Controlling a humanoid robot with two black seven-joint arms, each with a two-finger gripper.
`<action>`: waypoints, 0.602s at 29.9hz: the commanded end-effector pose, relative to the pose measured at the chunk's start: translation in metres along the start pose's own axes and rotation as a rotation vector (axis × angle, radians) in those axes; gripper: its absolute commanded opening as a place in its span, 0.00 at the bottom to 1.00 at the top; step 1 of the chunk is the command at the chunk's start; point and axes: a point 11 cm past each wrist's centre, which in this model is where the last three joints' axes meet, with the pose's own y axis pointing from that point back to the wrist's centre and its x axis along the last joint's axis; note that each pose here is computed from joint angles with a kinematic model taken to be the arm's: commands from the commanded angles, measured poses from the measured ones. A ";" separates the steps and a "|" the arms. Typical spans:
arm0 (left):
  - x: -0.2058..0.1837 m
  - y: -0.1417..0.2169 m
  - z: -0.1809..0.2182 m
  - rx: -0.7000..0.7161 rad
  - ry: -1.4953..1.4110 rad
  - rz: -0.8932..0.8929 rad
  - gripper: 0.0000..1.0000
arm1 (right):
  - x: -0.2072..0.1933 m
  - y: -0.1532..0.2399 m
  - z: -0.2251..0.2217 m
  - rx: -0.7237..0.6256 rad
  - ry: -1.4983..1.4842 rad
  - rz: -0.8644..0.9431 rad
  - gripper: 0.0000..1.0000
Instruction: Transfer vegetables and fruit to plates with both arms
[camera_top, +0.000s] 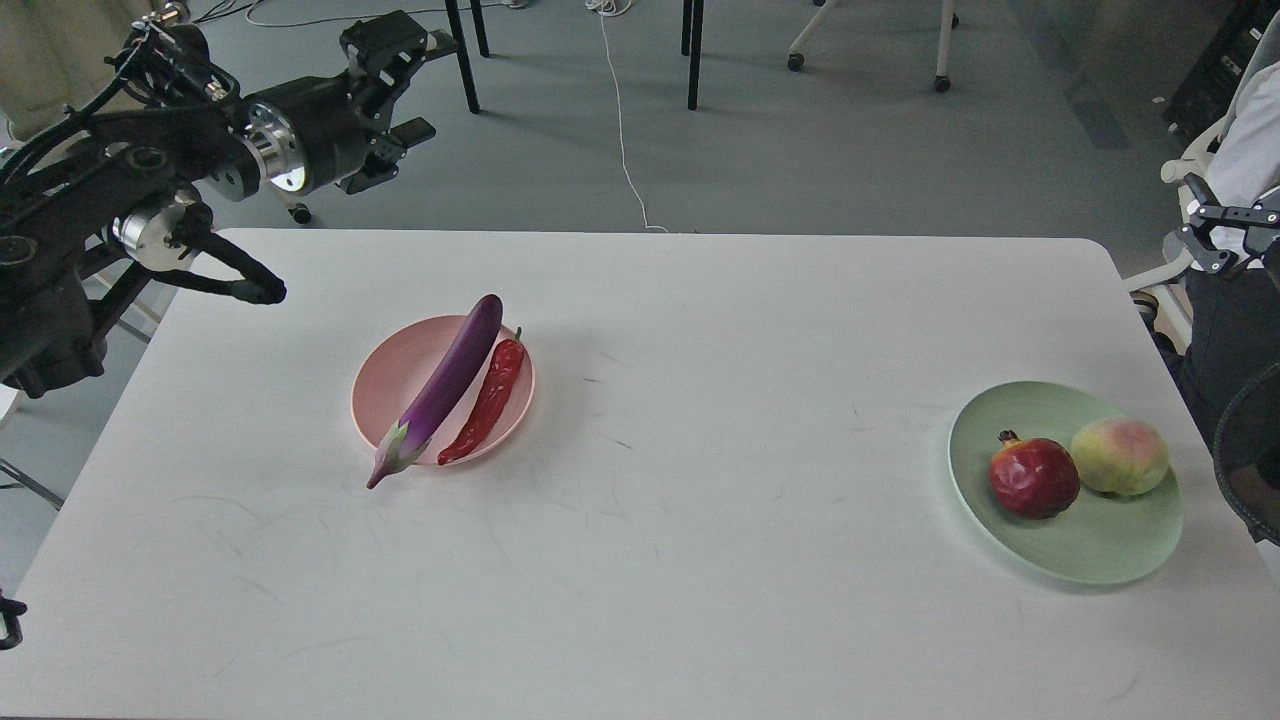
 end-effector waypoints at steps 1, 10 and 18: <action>0.015 -0.004 0.007 -0.159 0.301 0.067 0.98 | -0.002 -0.004 -0.016 0.077 -0.045 0.000 0.99; 0.036 -0.006 -0.036 -0.321 0.707 0.173 0.98 | -0.012 -0.010 -0.006 0.119 -0.109 -0.012 0.97; 0.041 0.007 -0.068 -0.450 0.954 0.204 0.98 | -0.026 -0.029 0.038 0.097 -0.214 0.015 0.97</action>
